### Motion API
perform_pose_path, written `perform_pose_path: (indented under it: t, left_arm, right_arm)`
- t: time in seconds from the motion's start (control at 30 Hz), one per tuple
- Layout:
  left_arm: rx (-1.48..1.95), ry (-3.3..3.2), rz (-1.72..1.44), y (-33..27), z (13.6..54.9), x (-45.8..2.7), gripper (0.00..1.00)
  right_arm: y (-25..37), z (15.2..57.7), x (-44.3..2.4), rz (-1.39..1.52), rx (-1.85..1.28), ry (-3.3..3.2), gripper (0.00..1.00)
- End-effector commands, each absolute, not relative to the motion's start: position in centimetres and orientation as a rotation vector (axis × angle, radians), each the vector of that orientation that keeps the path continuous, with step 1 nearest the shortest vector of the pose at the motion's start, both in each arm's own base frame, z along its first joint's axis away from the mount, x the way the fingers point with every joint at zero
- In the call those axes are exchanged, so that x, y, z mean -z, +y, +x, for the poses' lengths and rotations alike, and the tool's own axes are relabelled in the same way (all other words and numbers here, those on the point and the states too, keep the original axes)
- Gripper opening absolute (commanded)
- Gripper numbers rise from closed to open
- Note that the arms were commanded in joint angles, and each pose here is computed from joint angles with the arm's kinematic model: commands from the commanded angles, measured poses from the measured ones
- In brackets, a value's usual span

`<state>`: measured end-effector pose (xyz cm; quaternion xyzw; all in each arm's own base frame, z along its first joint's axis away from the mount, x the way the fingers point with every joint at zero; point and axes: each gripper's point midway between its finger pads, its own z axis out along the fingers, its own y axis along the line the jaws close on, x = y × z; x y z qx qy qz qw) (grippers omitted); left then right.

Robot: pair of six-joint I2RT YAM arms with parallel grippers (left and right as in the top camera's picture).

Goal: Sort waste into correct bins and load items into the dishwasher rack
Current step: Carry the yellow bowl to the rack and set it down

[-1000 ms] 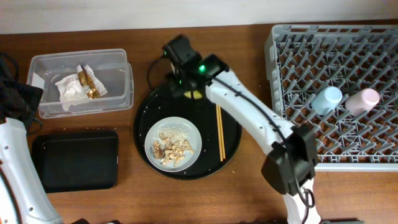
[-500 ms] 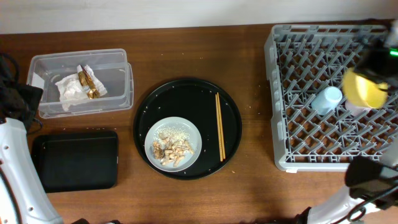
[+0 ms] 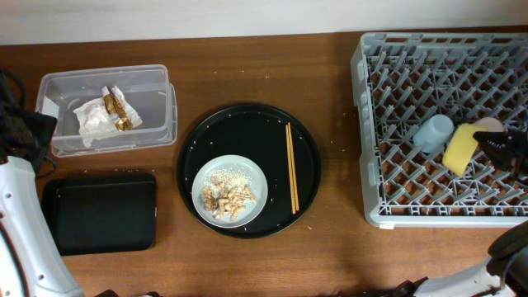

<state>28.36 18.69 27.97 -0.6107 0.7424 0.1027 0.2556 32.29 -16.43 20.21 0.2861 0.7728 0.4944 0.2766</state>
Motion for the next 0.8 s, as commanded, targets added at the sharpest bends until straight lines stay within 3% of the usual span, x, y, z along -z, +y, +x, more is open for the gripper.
perform_pose_path:
  t: [0.0,0.37,0.47,0.77]
  left_arm:
    - [-0.290,2.002,-1.660,18.9,28.2,-28.2,0.99]
    - [-0.290,2.002,-1.660,18.9,28.2,-28.2,0.99]
    - [-0.290,2.002,-1.660,18.9,28.2,-28.2,0.99]
    - [-0.290,2.002,-1.660,18.9,28.2,-28.2,0.99]
  right_arm:
    - [-15.7,32.7,-20.8,0.739,-1.389,2.001,0.04]
    - [-18.1,29.8,-14.4,0.993,-1.257,2.266,0.04]
    - [-20.2,27.3,-13.5,1.191,-1.105,2.347,0.17]
    - [-22.9,24.2,-17.7,1.387,-0.696,2.316,0.26]
